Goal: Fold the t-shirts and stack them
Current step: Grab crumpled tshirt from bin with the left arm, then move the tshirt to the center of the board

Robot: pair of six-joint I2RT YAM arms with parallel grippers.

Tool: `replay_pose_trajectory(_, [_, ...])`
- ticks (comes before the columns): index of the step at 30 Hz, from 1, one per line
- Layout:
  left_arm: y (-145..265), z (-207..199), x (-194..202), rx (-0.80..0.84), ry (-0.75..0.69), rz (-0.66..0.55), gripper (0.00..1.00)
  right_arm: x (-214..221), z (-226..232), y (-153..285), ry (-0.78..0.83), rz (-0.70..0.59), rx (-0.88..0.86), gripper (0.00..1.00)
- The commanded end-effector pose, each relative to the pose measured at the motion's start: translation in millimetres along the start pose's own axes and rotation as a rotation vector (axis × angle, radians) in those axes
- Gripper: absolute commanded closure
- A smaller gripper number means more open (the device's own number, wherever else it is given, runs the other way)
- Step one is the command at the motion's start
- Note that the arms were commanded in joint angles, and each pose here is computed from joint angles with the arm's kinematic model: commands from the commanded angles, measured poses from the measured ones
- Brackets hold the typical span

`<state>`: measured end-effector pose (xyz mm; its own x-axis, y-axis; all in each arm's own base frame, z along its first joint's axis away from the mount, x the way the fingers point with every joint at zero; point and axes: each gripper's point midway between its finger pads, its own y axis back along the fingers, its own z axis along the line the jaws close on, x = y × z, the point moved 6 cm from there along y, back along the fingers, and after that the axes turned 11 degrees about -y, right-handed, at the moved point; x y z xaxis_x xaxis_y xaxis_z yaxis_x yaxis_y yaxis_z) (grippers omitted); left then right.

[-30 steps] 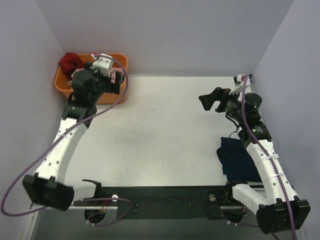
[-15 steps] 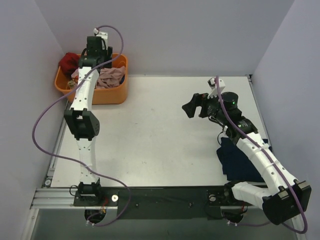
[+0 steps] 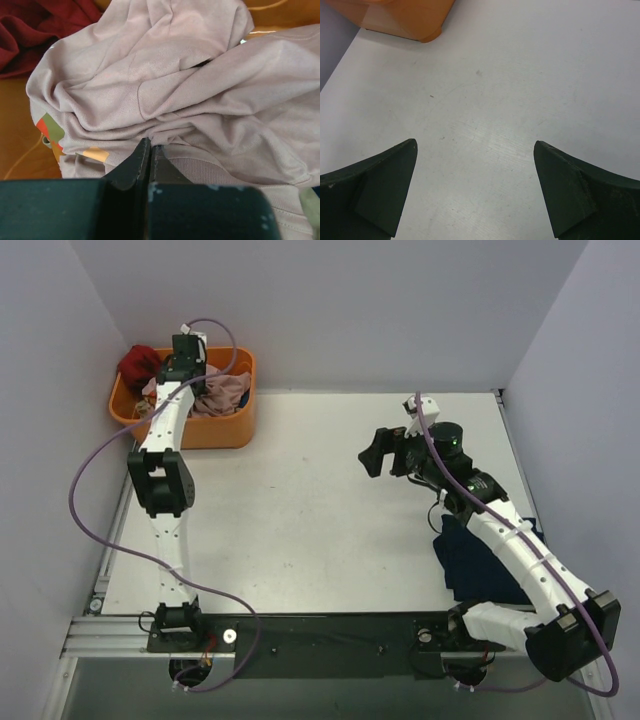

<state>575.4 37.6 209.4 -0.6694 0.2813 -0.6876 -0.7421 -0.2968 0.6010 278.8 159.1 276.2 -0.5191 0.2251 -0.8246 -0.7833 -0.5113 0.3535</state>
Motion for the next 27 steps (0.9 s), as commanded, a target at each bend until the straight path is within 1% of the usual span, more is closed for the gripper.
replay_pose_trajectory(1, [48,41,-52,-0.032,0.115,-0.215,1.00,-20,9,1,0.036,-0.055,-0.007,0.05])
replay_pose_trajectory(2, [61,45,-57,-0.011,0.121,-0.230,1.00,-22,12,2,0.039,-0.059,-0.014,0.05])
replay_pose_trajectory(5, [120,64,-93,0.016,0.140,-0.367,1.00,-26,15,7,0.049,-0.078,-0.020,0.05])
replay_pose_trajectory(6, [147,74,-104,0.023,0.148,-0.424,1.00,-28,16,8,0.048,-0.089,-0.015,0.05])
replay_pose_trajectory(7, [185,88,-118,0.014,0.163,-0.507,1.00,-31,19,10,0.053,-0.098,-0.020,0.05])
replay_pose_trajectory(8, [205,93,-124,0.025,0.164,-0.552,1.00,-29,18,11,0.050,-0.082,-0.008,0.05])
replay_pose_trajectory(9, [241,103,-133,0.019,0.169,-0.624,1.00,-33,24,13,0.051,-0.093,-0.019,0.05])
replay_pose_trajectory(10, [264,106,-138,0.038,0.159,-0.675,1.00,-35,26,15,0.056,-0.101,-0.023,0.05])
replay_pose_trajectory(11, [303,117,-143,0.031,0.160,-0.754,1.00,-39,33,16,0.061,-0.109,-0.041,0.05])
replay_pose_trajectory(12, [319,115,-143,0.062,0.140,-0.779,1.00,-42,36,17,0.068,-0.117,-0.051,0.05])
replay_pose_trajectory(13, [354,121,-143,0.076,0.132,-0.839,1.00,-48,46,19,0.079,-0.128,-0.077,0.05])
replay_pose_trajectory(14, [372,123,-143,0.097,0.111,-0.881,1.00,-51,50,20,0.094,-0.134,-0.090,0.05])
replay_pose_trajectory(15, [407,118,-143,0.121,0.098,-0.943,1.00,-57,61,22,0.107,-0.145,-0.119,0.05])
replay_pose_trajectory(16, [426,118,-142,0.130,0.090,-0.978,1.00,-61,65,23,0.124,-0.151,-0.132,0.05])
replay_pose_trajectory(18, [475,120,-137,0.157,0.078,-1.090,1.00,-69,82,27,0.151,-0.168,-0.182,0.05])
replay_pose_trajectory(20, [501,112,-132,0.233,0.060,-1.150,1.00,-78,95,35,0.155,-0.190,-0.234,0.05])
replay_pose_trajectory(21, [510,108,-128,0.275,0.053,-1.159,1.00,-83,101,39,0.152,-0.196,-0.263,0.05])
replay_pose_trajectory(23, [517,89,-124,0.429,0.021,-1.167,1.00,-88,108,45,0.129,-0.203,-0.296,0.05])
replay_pose_trajectory(24, [511,81,-123,0.493,0.049,-1.132,1.00,-90,110,49,0.113,-0.207,-0.304,0.05])
replay_pose_trajectory(25, [513,71,-122,0.570,0.051,-1.122,1.00,-91,112,54,0.104,-0.213,-0.315,0.05])
replay_pose_trajectory(26, [501,58,-123,0.630,0.051,-1.072,1.00,-91,111,57,0.099,-0.216,-0.314,0.05])
replay_pose_trajectory(27, [502,42,-121,0.709,0.026,-1.056,1.00,-92,110,63,0.084,-0.222,-0.313,0.05])
